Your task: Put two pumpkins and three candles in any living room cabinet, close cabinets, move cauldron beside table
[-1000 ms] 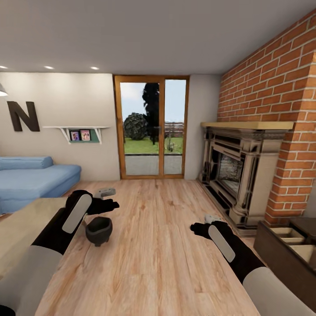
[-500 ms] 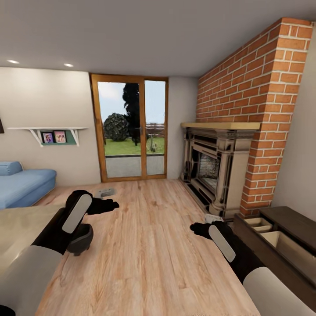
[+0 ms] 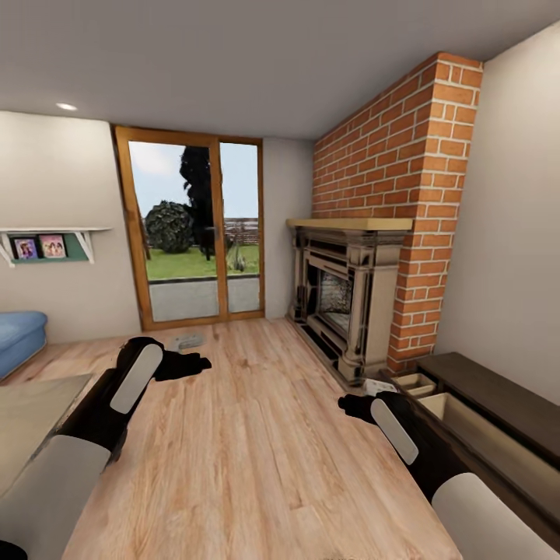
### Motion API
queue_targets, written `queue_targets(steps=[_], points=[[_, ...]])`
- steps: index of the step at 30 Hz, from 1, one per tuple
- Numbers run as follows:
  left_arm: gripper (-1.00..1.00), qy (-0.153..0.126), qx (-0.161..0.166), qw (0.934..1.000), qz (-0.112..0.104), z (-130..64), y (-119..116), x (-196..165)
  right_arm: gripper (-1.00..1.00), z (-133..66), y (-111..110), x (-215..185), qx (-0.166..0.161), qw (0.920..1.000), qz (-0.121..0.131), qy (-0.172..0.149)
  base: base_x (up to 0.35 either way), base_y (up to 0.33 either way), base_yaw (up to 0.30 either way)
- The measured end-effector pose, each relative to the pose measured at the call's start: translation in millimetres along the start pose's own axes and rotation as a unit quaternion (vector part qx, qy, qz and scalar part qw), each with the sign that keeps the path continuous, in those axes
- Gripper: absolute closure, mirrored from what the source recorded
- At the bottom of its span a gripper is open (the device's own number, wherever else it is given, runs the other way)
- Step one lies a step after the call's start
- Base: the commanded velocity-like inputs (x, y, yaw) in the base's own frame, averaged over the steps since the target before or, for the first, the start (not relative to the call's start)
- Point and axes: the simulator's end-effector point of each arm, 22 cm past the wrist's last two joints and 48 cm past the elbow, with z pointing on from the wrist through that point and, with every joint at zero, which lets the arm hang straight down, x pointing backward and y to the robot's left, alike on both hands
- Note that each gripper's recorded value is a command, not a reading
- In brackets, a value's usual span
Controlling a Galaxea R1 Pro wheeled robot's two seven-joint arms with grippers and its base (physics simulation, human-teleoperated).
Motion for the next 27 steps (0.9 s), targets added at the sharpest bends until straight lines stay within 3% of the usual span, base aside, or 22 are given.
queue_targets(steps=[27], points=[[-1.0,-0.006,0.001,1.0,0.001,-5.3,-1.7,-3.9,-1.0,-4.0,-8.0,-7.5,0.005,0.9999,0.01,-0.007,0.0,0.0,-0.288]])
